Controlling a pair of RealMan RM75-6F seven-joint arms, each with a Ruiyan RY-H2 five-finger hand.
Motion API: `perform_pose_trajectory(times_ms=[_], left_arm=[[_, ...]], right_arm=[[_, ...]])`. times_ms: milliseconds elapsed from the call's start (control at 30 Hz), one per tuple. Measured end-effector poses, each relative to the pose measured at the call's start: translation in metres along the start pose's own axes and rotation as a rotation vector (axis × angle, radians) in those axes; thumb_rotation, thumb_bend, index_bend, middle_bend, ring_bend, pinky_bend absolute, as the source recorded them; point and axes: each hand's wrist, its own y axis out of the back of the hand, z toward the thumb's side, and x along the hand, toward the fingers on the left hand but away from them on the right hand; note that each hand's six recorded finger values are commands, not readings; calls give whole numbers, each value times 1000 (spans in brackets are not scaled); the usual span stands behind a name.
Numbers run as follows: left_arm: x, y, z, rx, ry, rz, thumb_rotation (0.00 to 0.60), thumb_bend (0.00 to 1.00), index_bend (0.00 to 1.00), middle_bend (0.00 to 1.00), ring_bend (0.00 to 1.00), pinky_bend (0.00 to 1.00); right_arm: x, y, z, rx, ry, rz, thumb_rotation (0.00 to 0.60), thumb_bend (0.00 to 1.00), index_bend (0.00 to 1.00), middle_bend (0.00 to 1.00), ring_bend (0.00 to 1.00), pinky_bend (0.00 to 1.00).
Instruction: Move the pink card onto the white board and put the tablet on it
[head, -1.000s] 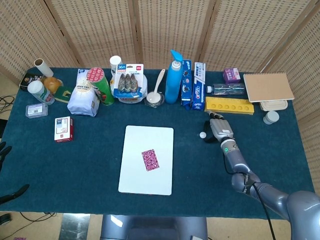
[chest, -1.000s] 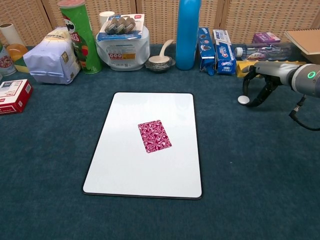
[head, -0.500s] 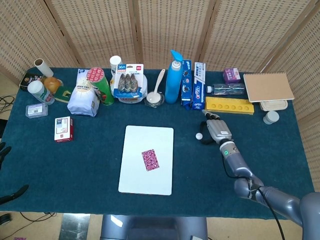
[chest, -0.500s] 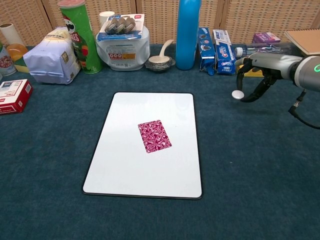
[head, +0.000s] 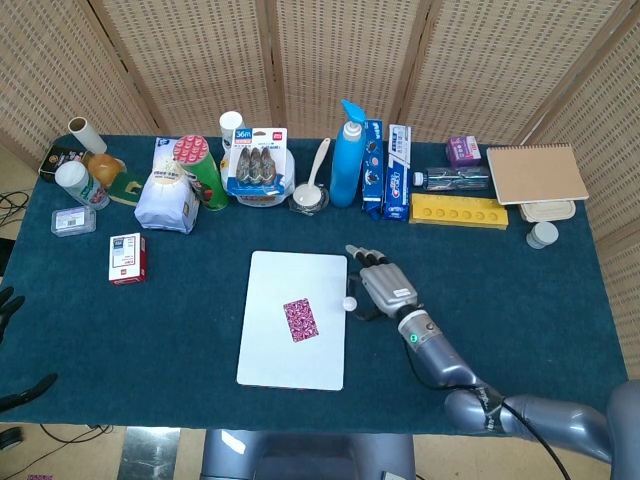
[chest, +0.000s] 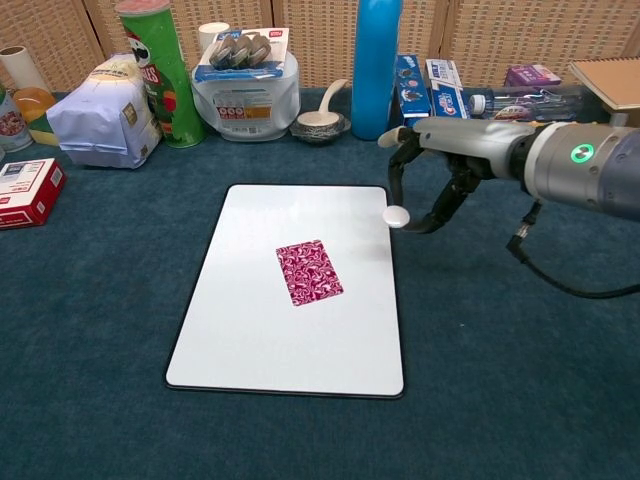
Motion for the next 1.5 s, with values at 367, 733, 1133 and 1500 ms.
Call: perform_pose_trajectory(times_ms=[367,733,1133,1500], left_arm=[[0,1,-2,-10,-2,-9,600,116,0,0,0,11],[0,1,-2,-10,-3,-17,600,115,0,0,0,11],[0,2,-3,-16,-3,-14,600,114,0,0,0,11],[-2,4,-3,-25,-11,-8,600,115,0,0,0,11]], right_arm=[[-12,-35,57,50,23,56,600,339,521,20,0,0],[-29,-49,74,43,-45,64,600,339,522,19,0,0],[-37,-54,75,18,-71,65,600,348,515,16,0,0],[-39,-60,84,13,-62,96,600,342,192,0,0,0]])
